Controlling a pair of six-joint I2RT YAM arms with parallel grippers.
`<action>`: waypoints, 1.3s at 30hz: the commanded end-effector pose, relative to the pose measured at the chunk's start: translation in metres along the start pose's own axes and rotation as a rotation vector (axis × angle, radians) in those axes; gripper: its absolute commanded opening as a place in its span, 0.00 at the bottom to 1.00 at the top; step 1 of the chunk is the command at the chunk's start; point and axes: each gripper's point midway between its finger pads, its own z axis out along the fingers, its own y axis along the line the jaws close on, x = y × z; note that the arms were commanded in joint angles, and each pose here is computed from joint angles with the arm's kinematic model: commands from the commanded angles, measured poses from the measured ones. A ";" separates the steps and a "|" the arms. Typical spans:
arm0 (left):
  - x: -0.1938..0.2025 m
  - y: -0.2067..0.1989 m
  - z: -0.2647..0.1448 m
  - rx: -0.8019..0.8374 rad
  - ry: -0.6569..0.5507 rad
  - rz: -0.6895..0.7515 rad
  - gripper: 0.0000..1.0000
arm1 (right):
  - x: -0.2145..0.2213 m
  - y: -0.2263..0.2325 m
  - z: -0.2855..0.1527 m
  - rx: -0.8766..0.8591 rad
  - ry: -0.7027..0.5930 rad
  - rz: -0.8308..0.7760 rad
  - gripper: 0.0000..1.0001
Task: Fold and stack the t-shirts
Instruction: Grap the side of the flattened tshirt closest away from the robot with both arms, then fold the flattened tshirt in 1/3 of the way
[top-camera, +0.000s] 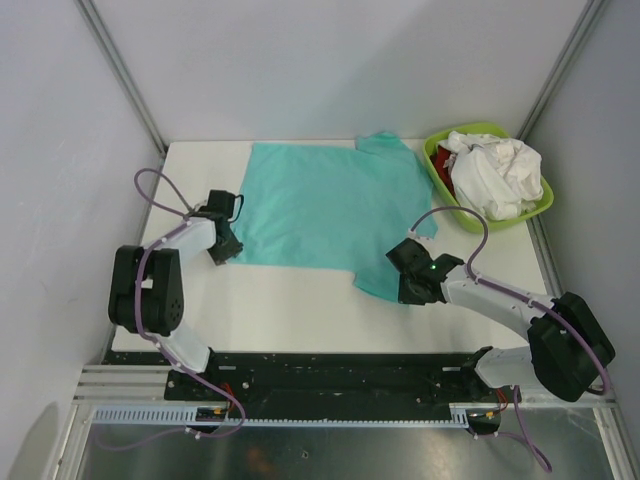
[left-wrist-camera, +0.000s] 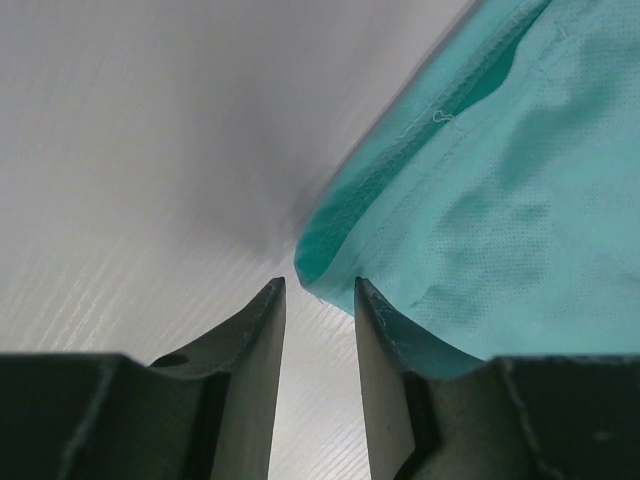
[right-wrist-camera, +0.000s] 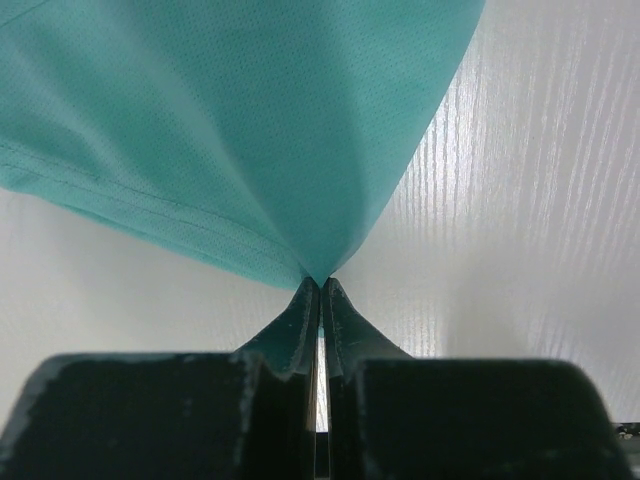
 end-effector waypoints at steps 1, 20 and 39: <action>-0.008 0.006 0.006 -0.037 -0.043 -0.043 0.38 | -0.004 -0.002 -0.004 -0.005 -0.018 -0.004 0.03; -0.022 0.061 -0.031 -0.176 -0.167 -0.050 0.00 | 0.028 0.016 -0.024 -0.086 0.060 -0.077 0.02; -0.005 0.100 -0.070 -0.217 -0.210 -0.126 0.00 | 0.034 0.025 -0.070 -0.093 0.046 -0.145 0.00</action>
